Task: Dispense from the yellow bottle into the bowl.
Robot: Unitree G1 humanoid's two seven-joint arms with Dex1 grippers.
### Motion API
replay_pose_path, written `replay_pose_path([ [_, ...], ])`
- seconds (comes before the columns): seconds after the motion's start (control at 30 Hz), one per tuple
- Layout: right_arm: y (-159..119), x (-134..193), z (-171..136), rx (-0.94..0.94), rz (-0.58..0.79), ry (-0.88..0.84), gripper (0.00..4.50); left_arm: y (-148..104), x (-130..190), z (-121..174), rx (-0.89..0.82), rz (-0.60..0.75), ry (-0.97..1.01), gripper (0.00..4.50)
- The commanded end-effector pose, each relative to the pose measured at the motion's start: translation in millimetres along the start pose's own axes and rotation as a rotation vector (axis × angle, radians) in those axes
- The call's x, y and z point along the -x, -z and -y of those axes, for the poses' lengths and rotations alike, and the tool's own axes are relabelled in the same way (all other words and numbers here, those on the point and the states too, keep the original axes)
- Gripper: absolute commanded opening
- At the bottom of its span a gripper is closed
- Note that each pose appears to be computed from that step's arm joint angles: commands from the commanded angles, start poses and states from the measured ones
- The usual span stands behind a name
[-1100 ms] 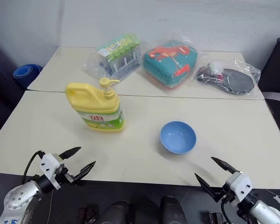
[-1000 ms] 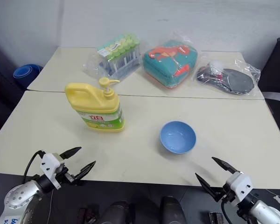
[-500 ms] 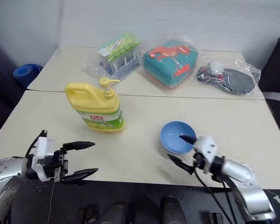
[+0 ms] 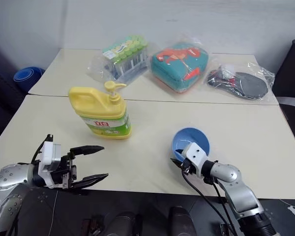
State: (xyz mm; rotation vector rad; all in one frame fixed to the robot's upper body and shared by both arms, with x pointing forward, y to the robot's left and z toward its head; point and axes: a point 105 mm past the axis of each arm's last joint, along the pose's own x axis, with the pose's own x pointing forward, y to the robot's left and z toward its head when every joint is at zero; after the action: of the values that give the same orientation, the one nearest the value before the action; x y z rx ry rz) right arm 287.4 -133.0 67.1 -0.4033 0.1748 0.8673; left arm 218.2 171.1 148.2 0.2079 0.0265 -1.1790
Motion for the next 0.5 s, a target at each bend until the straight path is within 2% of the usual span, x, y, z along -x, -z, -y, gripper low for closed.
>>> replay_pose_path([
  [0.03, -13, -2, 0, 0.062, 0.028, -0.009, 0.72, -15, 1, -1, -0.045, 0.032, -0.019, 4.5],
  [0.1, -18, -2, -1, 0.097, 0.033, -0.025, 0.01, -18, 2, -3, -0.046, 0.041, -0.03, 4.5],
  [0.27, -45, 4, 7, 0.204, 0.078, -0.041, 0.01, -29, 5, -9, -0.041, 0.079, -0.051, 4.5],
  [0.37, -65, 8, 13, 0.307, 0.091, -0.079, 0.01, -54, 11, -14, -0.014, 0.15, -0.048, 4.5],
  [0.5, -101, 11, 30, 0.409, 0.104, -0.122, 0.01, -102, 13, -30, -0.02, 0.265, -0.052, 4.5],
])
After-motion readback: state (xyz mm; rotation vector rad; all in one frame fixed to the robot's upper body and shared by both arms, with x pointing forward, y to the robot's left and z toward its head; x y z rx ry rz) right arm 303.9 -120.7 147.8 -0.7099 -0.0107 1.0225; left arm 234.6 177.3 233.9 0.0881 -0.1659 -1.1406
